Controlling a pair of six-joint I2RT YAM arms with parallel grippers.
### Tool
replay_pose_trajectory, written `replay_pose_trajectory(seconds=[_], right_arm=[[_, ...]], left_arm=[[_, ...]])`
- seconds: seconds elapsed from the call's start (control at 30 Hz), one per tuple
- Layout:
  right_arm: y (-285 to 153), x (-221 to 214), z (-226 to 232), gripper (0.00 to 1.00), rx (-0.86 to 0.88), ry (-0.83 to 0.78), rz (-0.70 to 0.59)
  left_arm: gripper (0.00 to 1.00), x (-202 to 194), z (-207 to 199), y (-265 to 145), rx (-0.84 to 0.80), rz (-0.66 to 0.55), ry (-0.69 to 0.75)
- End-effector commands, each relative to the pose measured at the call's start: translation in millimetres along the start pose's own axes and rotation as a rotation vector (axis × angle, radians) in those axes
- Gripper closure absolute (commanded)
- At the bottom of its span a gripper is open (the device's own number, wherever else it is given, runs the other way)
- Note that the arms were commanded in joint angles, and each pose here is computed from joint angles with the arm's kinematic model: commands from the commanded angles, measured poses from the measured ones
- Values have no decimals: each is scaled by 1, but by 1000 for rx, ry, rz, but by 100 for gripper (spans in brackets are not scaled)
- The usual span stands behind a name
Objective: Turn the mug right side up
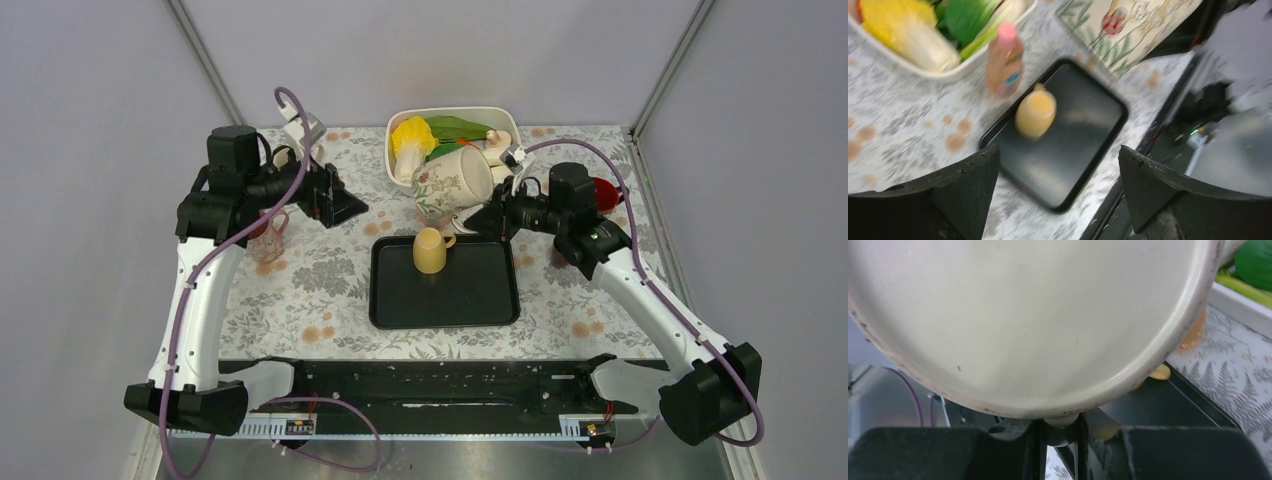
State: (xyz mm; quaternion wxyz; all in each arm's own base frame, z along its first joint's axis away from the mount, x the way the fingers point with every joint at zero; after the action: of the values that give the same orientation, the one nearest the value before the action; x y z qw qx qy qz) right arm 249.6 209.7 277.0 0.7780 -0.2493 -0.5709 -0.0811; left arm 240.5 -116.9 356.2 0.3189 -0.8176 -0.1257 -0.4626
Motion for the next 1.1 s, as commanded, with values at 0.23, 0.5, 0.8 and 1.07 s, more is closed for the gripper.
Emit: replay_pose_trajectory(seconds=[0.23, 0.5, 0.8, 1.07], right_arm=[[-31, 153, 77, 100, 182, -81, -528], [-22, 164, 95, 100, 253, -79, -546], [-4, 171, 110, 100, 329, -62, -540], [20, 161, 108, 100, 371, -10, -495]], left_arm=[[7, 76, -79, -2, -453, -231, -263], [18, 78, -103, 2, -600, -203, -299], [41, 85, -123, 5, -709, -195, -306], [100, 91, -123, 5, -703, -205, -331]])
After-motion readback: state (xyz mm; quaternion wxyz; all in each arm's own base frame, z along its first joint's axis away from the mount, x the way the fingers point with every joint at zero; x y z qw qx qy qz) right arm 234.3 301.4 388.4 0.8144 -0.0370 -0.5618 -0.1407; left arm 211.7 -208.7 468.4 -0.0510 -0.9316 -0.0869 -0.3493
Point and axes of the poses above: each gripper's point midway between its finger pads, its own y axis out along the fingers, its own z axis along the line the jaws close on, x = y × z, the point moved 4 cm from there along -y, back along the fingers, and after that the axes turned 9 degrees about -y, right-handed, at the moved point
